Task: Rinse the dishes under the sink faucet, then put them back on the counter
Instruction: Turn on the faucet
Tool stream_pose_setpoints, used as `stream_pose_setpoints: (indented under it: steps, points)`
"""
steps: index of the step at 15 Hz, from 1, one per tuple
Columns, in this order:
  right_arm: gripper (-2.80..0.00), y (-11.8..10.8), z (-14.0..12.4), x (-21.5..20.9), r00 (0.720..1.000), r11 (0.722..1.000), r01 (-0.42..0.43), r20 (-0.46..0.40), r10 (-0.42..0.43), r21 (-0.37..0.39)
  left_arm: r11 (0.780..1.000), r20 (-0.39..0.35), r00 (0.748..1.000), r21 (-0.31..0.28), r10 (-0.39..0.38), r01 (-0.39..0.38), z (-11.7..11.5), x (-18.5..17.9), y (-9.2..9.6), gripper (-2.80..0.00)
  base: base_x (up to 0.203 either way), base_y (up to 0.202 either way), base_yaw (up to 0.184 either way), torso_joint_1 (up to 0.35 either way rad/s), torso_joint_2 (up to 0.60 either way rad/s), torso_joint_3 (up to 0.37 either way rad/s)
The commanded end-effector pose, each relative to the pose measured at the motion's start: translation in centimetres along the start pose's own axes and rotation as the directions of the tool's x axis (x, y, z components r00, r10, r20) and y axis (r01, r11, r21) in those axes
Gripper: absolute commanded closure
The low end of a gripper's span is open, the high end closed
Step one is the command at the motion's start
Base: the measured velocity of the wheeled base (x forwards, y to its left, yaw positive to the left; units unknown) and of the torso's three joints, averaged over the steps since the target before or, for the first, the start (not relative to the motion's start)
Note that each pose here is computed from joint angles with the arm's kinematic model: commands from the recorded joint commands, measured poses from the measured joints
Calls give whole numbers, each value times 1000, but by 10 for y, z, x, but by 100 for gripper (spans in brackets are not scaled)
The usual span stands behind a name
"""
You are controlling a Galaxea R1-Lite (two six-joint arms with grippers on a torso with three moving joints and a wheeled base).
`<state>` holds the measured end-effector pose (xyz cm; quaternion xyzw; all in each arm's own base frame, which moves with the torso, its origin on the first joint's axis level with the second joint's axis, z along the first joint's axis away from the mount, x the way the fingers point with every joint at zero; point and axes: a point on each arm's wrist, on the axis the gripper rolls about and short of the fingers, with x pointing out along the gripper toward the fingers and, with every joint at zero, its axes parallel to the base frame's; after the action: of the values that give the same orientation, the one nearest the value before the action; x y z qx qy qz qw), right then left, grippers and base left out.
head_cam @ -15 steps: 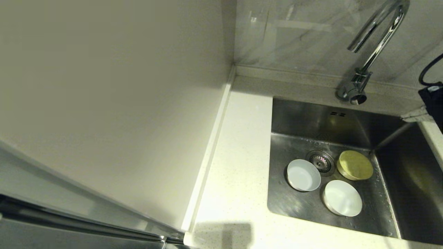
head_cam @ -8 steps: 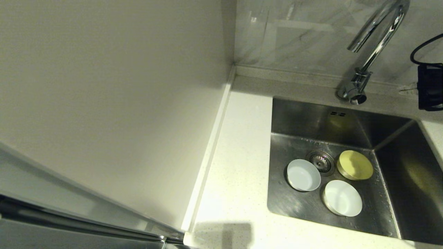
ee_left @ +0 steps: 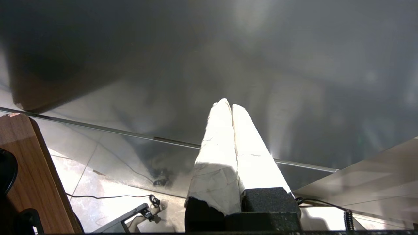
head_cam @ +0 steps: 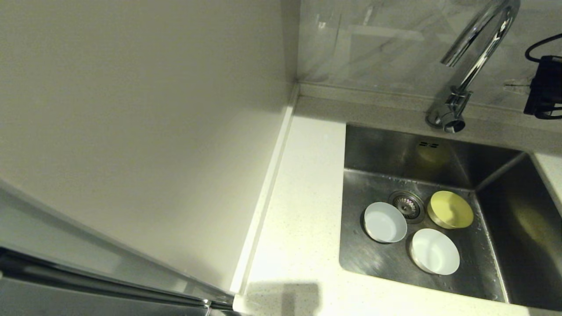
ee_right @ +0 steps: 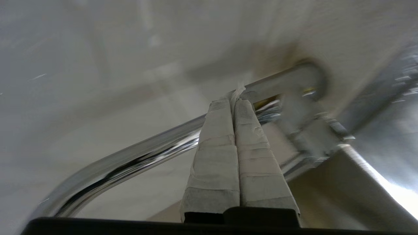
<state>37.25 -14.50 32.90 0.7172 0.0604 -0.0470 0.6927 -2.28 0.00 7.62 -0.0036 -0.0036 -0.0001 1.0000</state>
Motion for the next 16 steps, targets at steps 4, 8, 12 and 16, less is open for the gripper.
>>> stream_pose_setpoints:
  steps: [4, 8, 12, 16]
  points:
    - [0, -14, -6, 18, 994, 999, 37, -105, -35, 23, 1000, -3, 1000, 0, 0, 0, -1, 0, 0, 0, 0, 0, 0, 0, 0, 0]
    - [0, -23, -14, 31, 984, 998, 63, -167, -57, 28, 1000, -1, 1000, 0, 0, 0, 0, 0, 0, 0, 0, 0, 0, 0, 0, 0]
    - [0, -25, -29, 39, 974, 996, 70, -220, -55, 62, 1000, -1, 1000, 0, 0, 0, 0, 0, 0, 0, 0, 0, 0, 0, 0, 0]
    - [0, -24, -32, 39, 953, 995, 70, -301, -45, 72, 1000, -3, 1000, 0, 0, 0, -1, 0, 0, 0, 0, 0, 0, 0, 0, 0]
